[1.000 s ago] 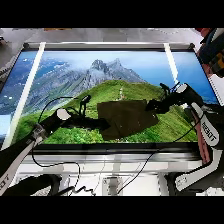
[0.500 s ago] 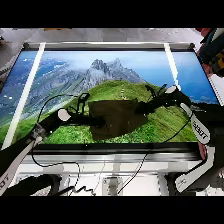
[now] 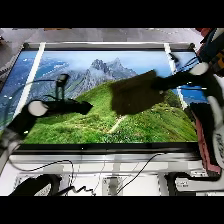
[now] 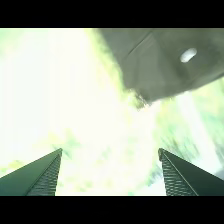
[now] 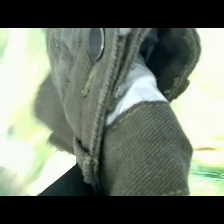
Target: Fold the clothes and pants, and hang the long-sleeved shirts on hangers.
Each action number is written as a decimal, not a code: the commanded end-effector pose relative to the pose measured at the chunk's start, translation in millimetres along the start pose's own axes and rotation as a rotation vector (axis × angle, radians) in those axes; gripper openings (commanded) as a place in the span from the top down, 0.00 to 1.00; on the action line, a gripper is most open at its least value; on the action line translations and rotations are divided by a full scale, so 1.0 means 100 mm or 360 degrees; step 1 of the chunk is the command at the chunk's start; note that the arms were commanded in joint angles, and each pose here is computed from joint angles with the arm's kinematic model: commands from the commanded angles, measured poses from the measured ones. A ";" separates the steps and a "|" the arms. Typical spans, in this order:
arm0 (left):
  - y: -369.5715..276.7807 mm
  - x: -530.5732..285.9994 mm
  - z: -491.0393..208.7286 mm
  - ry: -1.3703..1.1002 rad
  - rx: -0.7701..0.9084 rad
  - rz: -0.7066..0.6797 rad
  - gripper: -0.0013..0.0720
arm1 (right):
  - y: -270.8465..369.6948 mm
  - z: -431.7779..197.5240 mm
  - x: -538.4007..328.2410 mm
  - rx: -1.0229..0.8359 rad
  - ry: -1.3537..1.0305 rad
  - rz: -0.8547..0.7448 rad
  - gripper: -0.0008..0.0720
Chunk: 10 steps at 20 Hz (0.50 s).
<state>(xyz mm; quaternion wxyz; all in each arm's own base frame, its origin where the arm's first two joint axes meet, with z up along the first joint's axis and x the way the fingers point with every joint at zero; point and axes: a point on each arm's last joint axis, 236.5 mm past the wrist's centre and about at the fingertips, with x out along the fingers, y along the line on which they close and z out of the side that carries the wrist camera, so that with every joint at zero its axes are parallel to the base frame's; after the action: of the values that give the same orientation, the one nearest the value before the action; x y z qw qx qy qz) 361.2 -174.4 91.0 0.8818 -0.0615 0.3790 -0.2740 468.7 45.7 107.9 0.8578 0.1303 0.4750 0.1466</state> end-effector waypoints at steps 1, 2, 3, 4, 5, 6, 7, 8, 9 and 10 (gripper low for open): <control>0.14 -0.67 0.32 -0.0239 0.0158 0.0187 0.04 | -0.80 0.19 -1.30 0.0285 -0.0368 -0.0562 0.93; 0.13 -0.84 0.38 -0.0300 0.0196 0.0223 0.04 | -1.02 0.09 -1.62 0.0397 -0.0409 -0.0686 0.93; 0.10 -0.99 0.43 -0.0358 0.0237 0.0251 0.04 | -1.23 -0.08 -1.92 0.0522 -0.0427 -0.0802 0.93; 0.06 -1.12 0.47 -0.0405 0.0276 0.0274 0.04 | -1.40 -0.26 -2.17 0.0637 -0.0421 -0.0896 0.93; 0.02 -1.21 0.49 -0.0442 0.0295 0.0280 0.04 | -1.56 -0.49 -2.38 0.0755 -0.0393 -0.0982 0.93; -0.01 -1.27 0.51 -0.0471 0.0307 0.0281 0.04 | -1.69 -0.72 -2.56 0.0900 -0.0359 -0.1060 0.93; -0.04 -1.33 0.52 -0.0493 0.0316 0.0282 0.04 | -1.85 -0.98 -2.76 0.1101 -0.0343 -0.1158 0.93; -0.05 -1.35 0.53 -0.0504 0.0319 0.0281 0.04 | -1.97 -1.21 -2.95 0.1308 -0.0365 -0.1251 0.93; -0.06 -1.36 0.53 -0.0508 0.0321 0.0281 0.04 | -2.08 -1.43 -3.16 0.1502 -0.0424 -0.1352 0.92; -0.06 -1.36 0.53 -0.0507 0.0321 0.0279 0.04 | -2.16 -1.61 -3.35 0.1630 -0.0483 -0.1439 0.93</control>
<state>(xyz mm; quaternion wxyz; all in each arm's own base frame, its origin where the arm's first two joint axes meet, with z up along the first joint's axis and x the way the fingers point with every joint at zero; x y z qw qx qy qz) 325.1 -117.0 206.3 0.9482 0.0106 0.2248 -0.2244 275.1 -225.5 204.1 0.8091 0.2594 0.4026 -0.3406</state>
